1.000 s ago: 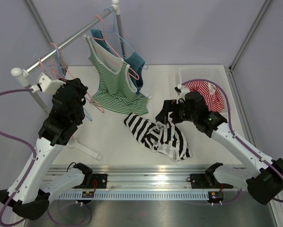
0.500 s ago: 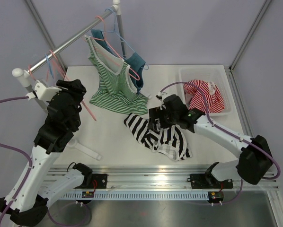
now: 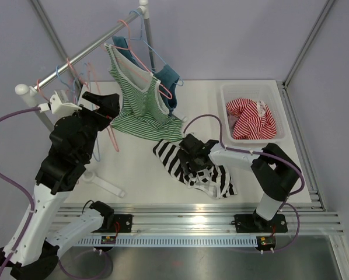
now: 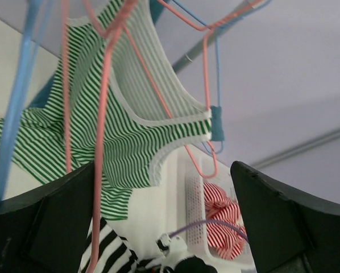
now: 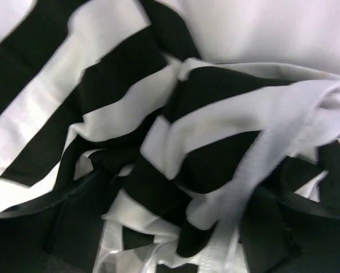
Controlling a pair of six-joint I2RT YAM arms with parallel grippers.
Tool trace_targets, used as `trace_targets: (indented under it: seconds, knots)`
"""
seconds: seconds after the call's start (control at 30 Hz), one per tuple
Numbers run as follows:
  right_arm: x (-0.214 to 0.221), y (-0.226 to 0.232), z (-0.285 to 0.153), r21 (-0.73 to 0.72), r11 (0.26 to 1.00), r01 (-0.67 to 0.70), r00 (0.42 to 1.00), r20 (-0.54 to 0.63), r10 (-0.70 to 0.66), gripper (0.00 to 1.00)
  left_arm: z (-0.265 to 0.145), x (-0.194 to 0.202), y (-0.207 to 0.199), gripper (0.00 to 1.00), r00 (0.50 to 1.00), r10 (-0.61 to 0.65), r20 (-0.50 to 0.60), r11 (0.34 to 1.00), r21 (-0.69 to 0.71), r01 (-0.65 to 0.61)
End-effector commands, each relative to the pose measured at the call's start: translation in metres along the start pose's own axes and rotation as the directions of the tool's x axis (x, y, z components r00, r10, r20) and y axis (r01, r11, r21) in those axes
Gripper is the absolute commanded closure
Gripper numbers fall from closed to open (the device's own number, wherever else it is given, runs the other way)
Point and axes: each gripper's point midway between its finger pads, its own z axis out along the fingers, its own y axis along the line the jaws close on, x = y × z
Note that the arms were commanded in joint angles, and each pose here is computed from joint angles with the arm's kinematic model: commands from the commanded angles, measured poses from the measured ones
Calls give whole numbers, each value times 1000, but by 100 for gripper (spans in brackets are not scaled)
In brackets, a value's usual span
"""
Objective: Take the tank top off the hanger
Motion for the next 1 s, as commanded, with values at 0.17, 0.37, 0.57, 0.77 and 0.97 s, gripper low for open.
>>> trace_targets:
  seconds: [0.17, 0.37, 0.57, 0.77, 0.97]
  knots:
    - [-3, -10, -3, 66, 998, -22, 999, 31, 20, 85, -43, -16, -60, 1, 996, 38, -85, 953, 301, -11]
    - [-57, -28, -80, 126, 990, -57, 975, 219, 28, 100, -60, -11, -86, 1, 985, 102, -141, 897, 442, -29]
    - [-107, -64, -166, 162, 976, -144, 923, 377, 73, 100, -58, -7, -87, 1, 978, 136, -160, 897, 440, -52]
    - [-126, -84, -206, 149, 975, -164, 895, 439, 83, 100, -52, -4, -67, 1, 975, 161, -151, 926, 364, -96]
    - [-138, -114, -231, 185, 955, -233, 856, 505, 111, 100, -64, 11, -90, 1, 962, 211, -175, 846, 526, -90]
